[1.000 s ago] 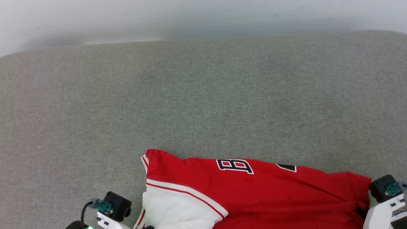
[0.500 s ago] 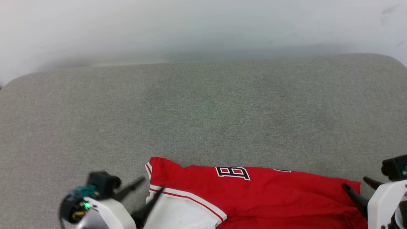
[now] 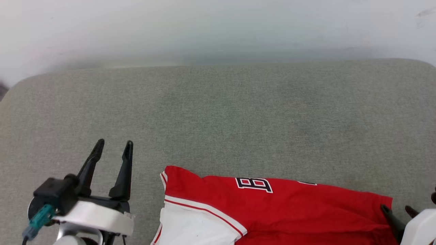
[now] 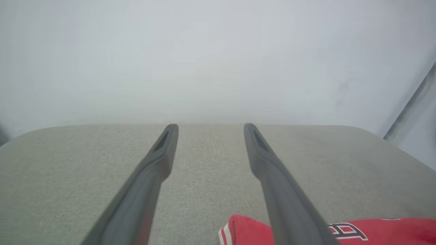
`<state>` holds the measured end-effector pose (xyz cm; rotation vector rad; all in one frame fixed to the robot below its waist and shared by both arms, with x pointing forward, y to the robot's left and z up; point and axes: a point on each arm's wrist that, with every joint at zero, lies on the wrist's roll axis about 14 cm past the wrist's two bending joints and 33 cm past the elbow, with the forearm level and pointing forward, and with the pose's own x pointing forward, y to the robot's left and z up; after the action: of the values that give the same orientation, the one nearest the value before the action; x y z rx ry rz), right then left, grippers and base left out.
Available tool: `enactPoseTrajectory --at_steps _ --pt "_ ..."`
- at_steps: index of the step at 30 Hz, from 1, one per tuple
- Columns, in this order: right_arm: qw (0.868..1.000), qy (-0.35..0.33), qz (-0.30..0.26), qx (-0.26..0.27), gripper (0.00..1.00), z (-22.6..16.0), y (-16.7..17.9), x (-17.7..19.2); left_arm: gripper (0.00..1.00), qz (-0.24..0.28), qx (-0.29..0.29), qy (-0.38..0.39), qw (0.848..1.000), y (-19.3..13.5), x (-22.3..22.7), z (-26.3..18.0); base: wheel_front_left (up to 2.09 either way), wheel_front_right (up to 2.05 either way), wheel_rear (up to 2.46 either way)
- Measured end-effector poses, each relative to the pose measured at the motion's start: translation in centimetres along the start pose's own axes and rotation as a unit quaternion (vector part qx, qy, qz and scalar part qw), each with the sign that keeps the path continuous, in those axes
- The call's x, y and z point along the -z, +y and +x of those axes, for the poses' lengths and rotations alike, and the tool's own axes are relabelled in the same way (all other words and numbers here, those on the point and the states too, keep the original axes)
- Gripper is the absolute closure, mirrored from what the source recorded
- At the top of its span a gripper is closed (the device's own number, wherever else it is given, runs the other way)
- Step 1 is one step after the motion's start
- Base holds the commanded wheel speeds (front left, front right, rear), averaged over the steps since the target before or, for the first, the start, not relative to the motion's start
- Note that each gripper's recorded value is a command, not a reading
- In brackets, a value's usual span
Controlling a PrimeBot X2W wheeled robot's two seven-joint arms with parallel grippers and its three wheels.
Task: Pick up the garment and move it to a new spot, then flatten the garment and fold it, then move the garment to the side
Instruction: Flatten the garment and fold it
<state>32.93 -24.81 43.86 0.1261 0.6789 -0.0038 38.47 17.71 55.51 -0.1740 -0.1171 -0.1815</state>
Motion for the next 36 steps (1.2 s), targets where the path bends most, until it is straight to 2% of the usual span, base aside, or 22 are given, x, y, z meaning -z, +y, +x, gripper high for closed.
enactPoseTrajectory --at_steps 9,12,16,23,33,35,36 --pt "0.997 0.045 0.049 0.046 0.0 0.8 -1.7 3.5 0.0 0.016 -0.049 -0.057 0.997 2.3 -1.5 -1.9 0.0 0.0 0.0" --pt "0.995 0.067 0.049 0.049 0.0 1.3 -1.6 4.7 0.0 0.035 -0.043 -0.046 0.997 2.5 -0.6 -2.1 0.0 0.0 0.0" --pt "0.993 0.093 0.043 0.061 0.0 2.0 -2.2 6.0 0.0 0.028 -0.051 -0.047 0.997 2.8 -0.2 -1.8 0.0 0.0 0.0" --pt "0.989 0.13 0.055 0.043 0.0 3.3 -1.0 8.1 0.0 0.041 -0.06 -0.04 0.997 3.8 0.5 -1.4 0.0 0.0 0.0" --pt "0.989 0.137 0.063 -0.001 0.0 4.5 1.8 8.9 0.0 0.041 -0.053 -0.039 0.997 3.4 0.6 -1.1 0.0 0.0 0.0" --pt "0.988 0.136 0.067 -0.011 0.63 4.6 2.4 8.9 0.0 0.042 -0.05 -0.041 0.997 3.2 0.5 -1.1 0.0 0.0 0.0" --pt "0.989 0.134 0.067 -0.013 1.0 4.6 2.5 8.9 0.0 0.043 -0.049 -0.041 0.997 3.2 0.4 -1.1 0.0 0.0 0.0"
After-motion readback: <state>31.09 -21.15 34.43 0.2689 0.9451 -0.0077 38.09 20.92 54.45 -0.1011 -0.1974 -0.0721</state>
